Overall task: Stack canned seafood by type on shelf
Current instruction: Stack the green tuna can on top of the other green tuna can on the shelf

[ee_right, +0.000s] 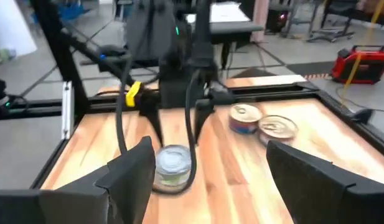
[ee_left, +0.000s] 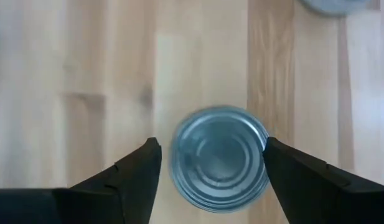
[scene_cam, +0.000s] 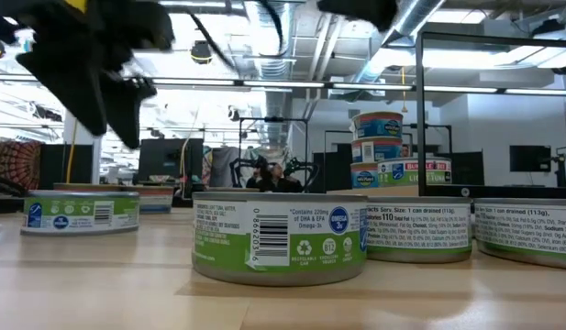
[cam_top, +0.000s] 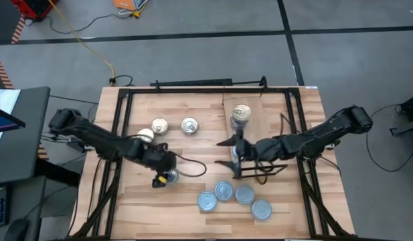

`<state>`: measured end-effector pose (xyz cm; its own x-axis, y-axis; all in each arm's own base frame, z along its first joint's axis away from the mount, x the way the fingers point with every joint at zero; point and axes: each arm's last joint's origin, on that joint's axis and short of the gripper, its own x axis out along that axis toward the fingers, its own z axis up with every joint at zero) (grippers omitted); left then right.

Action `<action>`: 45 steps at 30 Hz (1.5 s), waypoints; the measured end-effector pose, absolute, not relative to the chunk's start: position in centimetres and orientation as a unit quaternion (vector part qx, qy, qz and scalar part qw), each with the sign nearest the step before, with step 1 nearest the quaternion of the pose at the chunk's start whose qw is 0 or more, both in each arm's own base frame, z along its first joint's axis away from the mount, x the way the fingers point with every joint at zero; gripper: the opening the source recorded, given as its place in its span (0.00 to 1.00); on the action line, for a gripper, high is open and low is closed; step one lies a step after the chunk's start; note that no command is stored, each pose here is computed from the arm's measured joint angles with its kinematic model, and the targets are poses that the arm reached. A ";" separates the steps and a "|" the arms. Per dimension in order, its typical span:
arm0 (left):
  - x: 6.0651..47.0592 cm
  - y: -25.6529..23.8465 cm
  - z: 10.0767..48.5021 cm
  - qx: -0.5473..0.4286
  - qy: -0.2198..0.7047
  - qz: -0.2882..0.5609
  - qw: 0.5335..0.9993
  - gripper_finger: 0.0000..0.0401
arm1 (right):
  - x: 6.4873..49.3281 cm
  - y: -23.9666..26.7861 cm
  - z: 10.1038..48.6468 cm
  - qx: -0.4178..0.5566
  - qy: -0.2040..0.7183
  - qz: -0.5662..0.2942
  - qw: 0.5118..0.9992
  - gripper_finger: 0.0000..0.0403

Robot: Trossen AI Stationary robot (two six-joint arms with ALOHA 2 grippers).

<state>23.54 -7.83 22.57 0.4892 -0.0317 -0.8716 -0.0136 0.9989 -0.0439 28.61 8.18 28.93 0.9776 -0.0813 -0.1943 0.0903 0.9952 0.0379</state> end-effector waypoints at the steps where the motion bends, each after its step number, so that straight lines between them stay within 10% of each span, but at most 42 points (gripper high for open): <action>1: 23.0 -8.2 22.9 -0.014 0.490 0.007 0.871 0.67 | 29.2 8.7 29.1 0.017 0.099 -0.037 0.994 0.82; 10: 18.0 -9.5 22.0 -0.070 0.420 0.092 0.900 0.66 | 33.1 13.1 30.6 -0.006 0.118 0.004 0.993 0.82; 28: 14.7 -12.2 18.8 -0.064 0.334 0.068 0.938 0.66 | 43.2 10.7 19.1 0.028 0.309 -0.035 0.950 0.82; 45: 13.9 -12.3 15.9 -0.044 0.450 0.099 0.887 0.66 | 48.2 7.0 14.2 0.035 0.353 0.021 0.935 0.82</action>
